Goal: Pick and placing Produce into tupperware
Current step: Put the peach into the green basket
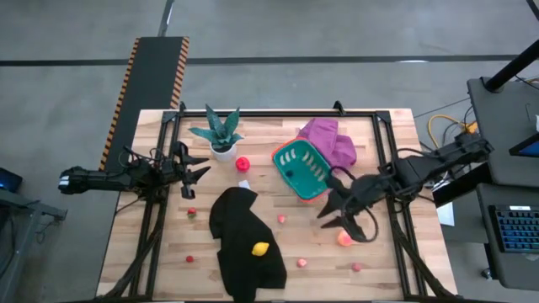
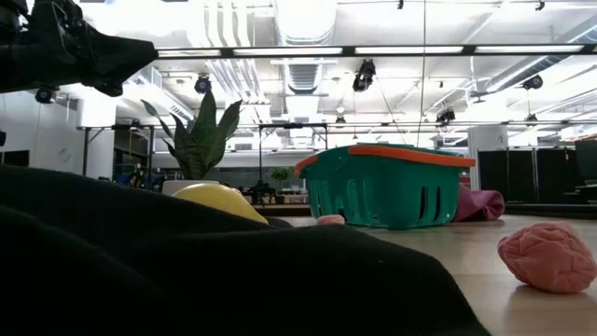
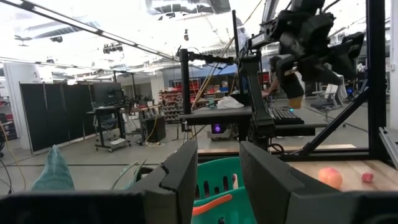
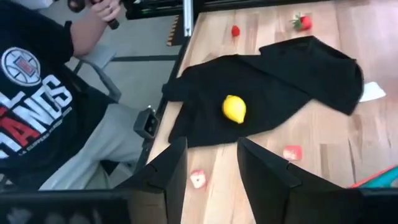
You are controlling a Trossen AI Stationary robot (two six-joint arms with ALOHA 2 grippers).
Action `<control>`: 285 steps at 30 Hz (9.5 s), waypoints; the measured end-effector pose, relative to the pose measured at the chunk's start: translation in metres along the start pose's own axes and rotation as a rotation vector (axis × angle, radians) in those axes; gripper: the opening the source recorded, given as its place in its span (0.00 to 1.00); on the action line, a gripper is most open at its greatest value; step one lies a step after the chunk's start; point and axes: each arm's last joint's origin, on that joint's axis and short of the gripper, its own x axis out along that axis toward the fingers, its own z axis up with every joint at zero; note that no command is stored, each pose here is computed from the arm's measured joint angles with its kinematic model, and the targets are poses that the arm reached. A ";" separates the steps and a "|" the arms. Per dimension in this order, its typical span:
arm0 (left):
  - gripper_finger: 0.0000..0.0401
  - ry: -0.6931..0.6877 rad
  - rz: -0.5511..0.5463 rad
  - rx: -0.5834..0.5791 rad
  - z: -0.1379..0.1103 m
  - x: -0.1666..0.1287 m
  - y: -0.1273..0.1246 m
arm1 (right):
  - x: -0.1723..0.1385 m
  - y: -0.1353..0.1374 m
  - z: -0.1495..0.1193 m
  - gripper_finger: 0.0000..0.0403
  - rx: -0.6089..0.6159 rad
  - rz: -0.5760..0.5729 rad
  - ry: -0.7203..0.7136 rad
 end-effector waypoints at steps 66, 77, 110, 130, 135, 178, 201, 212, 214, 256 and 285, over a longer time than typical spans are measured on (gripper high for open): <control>0.27 0.005 -0.001 0.002 -0.001 0.001 0.000 | 0.030 0.036 -0.105 0.73 1.293 -0.810 0.338; 0.27 0.002 -0.001 0.003 0.000 0.001 0.000 | 0.032 0.036 -0.111 0.68 1.461 -0.849 0.380; 0.27 0.020 -0.005 0.009 -0.002 0.001 -0.001 | 0.123 0.026 -0.091 0.64 1.639 -1.233 0.406; 0.27 0.040 -0.008 0.012 -0.004 0.001 -0.001 | 0.126 0.029 -0.109 0.64 1.604 -1.244 0.396; 0.27 0.050 -0.010 0.014 -0.005 0.001 -0.001 | 0.129 0.027 -0.114 0.64 1.585 -1.264 0.385; 0.27 0.082 -0.015 0.024 -0.008 0.003 -0.002 | 0.143 0.009 -0.156 0.64 1.603 -1.221 0.396; 0.27 0.095 -0.018 0.028 -0.010 0.004 -0.003 | 0.144 0.007 -0.165 0.51 1.594 -1.224 0.410; 0.27 0.097 -0.017 0.028 -0.010 0.004 -0.003 | 0.144 0.008 -0.164 0.52 1.593 -1.223 0.411; 0.27 0.097 -0.017 0.028 -0.010 0.004 -0.003 | 0.144 0.008 -0.164 0.52 1.593 -1.222 0.411; 0.27 0.100 -0.018 0.028 -0.010 0.004 -0.003 | 0.147 0.009 -0.073 0.52 0.844 -0.975 0.051; 0.27 0.100 -0.018 0.028 -0.010 0.004 -0.003 | 0.087 -0.165 0.008 0.52 0.632 -1.120 0.262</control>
